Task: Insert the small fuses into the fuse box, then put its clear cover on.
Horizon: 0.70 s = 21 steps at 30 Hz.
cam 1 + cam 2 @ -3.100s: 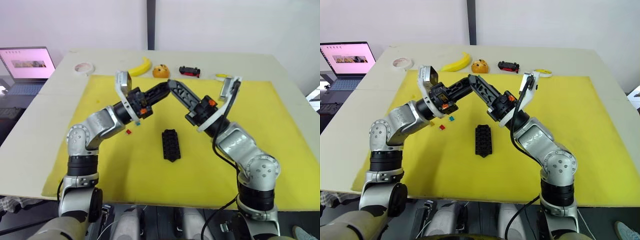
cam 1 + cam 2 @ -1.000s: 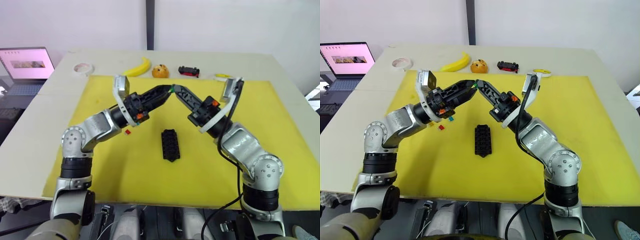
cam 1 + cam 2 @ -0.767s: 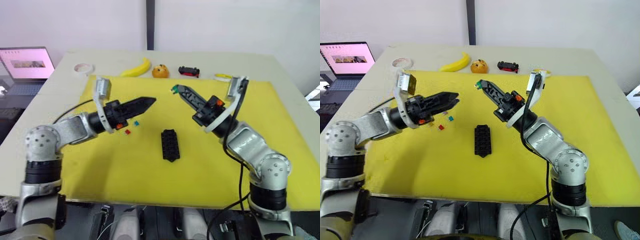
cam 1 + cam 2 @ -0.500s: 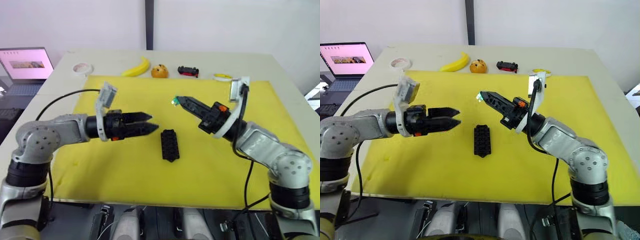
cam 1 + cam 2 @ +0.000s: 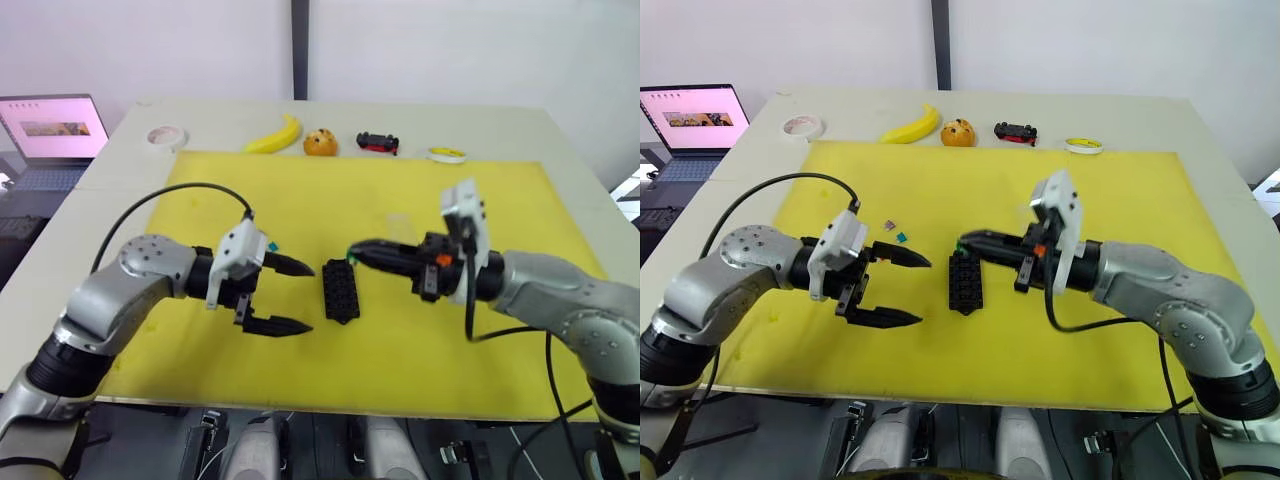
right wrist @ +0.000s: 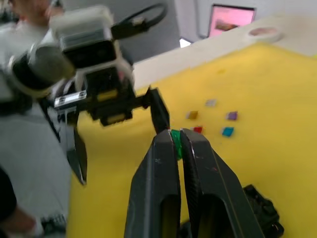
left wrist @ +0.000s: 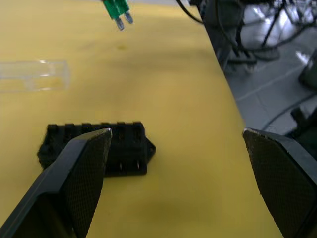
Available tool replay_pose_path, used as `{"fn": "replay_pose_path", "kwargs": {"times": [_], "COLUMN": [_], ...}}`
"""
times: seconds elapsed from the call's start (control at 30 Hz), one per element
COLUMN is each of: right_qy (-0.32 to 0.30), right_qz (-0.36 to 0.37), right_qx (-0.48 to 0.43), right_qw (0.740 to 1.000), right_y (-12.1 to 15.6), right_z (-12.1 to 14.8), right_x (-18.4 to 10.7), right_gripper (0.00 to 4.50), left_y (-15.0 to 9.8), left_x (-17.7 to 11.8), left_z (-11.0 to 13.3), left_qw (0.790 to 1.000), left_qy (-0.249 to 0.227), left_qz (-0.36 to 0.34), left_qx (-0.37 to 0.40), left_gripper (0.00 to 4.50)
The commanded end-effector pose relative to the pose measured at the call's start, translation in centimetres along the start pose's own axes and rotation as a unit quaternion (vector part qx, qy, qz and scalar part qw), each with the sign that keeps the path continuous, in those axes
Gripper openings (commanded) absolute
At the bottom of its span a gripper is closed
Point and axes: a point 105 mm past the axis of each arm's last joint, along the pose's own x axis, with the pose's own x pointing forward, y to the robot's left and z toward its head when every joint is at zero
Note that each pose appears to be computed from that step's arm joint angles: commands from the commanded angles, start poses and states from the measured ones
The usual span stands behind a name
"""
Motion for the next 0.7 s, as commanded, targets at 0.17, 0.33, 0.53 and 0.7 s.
{"fn": "replay_pose_path", "kwargs": {"times": [0.17,0.33,0.53,0.7], "right_qy": [0.034,0.041,0.051,0.061], "right_qz": [0.056,0.061,0.070,0.073], "right_qx": [-0.153,-0.195,-0.223,-0.239], "right_qw": [0.986,0.978,0.971,0.966], "right_y": [0.8,0.3,-0.2,-0.7], "right_z": [-2.4,-3.8,-5.0,-5.7], "right_x": [0.3,1.0,1.3,1.3], "right_gripper": [0.00,0.00,0.00,0.00], "left_y": [0.1,1.3,1.9,1.9], "left_x": [1.0,2.0,2.2,2.3], "left_z": [-1.0,-2.0,-2.6,-2.4], "left_qw": [0.998,0.995,0.994,0.995], "left_qy": [0.020,0.047,0.058,0.046], "left_qz": [-0.012,0.030,0.059,0.064], "left_qx": [0.057,0.077,0.072,0.062], "left_gripper": [4.44,4.44,4.44,4.44]}}
